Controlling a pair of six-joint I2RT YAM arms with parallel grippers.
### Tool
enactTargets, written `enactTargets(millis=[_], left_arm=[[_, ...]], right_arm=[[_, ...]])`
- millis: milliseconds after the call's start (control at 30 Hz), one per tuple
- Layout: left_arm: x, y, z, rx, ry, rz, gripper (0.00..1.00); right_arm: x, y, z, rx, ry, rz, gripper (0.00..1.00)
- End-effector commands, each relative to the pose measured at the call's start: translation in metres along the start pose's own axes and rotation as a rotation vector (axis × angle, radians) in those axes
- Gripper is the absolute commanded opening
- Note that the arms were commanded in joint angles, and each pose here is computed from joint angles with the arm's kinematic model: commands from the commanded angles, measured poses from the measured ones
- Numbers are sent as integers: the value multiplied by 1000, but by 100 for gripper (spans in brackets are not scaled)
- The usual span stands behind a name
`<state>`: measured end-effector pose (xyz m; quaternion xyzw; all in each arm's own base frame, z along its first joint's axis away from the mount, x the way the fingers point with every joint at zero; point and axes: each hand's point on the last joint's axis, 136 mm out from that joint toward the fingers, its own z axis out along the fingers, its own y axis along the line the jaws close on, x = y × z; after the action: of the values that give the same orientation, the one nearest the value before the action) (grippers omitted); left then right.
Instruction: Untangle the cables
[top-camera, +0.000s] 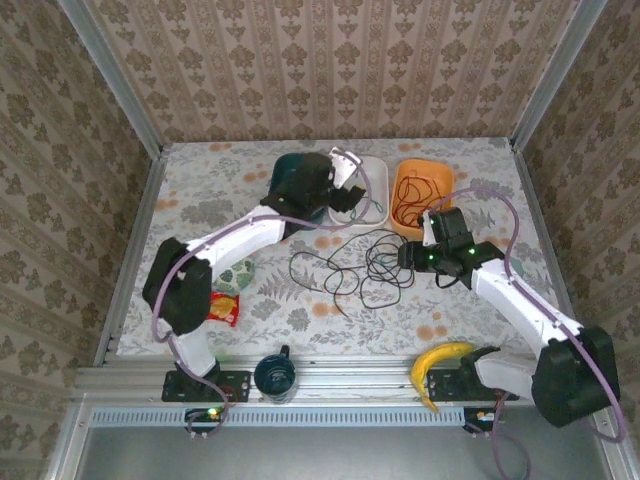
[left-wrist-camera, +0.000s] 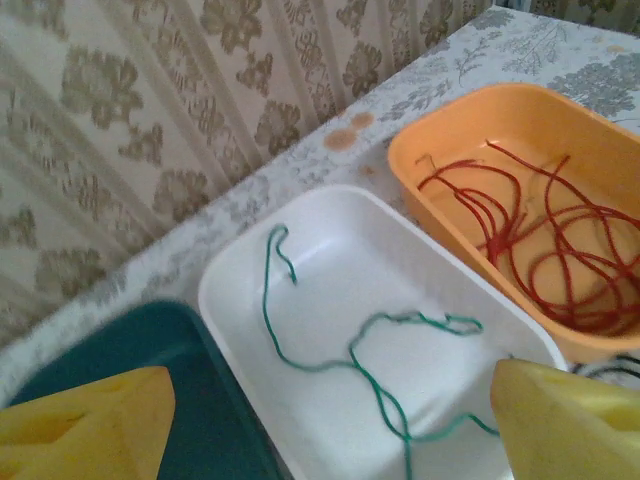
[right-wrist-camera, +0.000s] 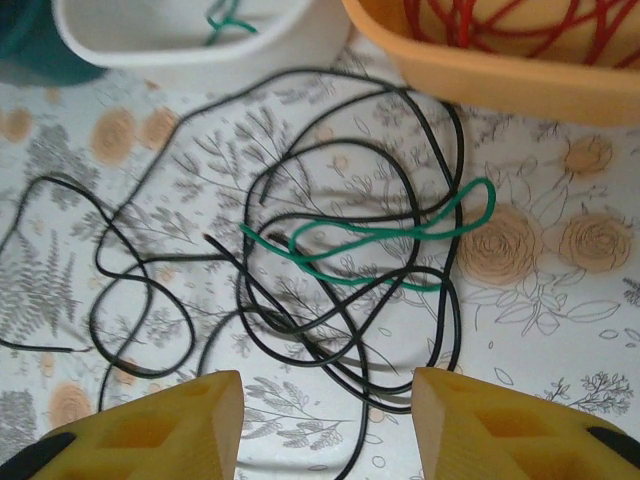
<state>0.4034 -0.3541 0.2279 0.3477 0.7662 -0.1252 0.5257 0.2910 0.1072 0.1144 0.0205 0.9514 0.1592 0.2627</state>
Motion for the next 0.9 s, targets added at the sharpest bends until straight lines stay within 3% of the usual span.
enactTargets(millis=[0, 267, 633, 867], left_arm=[[33, -8, -12, 10, 31, -181, 83], [74, -93, -16, 210, 139, -62, 83], [98, -121, -10, 263, 208, -39, 78], [117, -133, -1, 280, 256, -34, 76]], right_arm=[[-12, 1, 2, 7, -6, 58, 50], [-22, -29, 29, 132, 22, 209, 51], [-24, -61, 71, 230, 71, 262, 48], [-35, -63, 86, 228, 42, 265, 39]])
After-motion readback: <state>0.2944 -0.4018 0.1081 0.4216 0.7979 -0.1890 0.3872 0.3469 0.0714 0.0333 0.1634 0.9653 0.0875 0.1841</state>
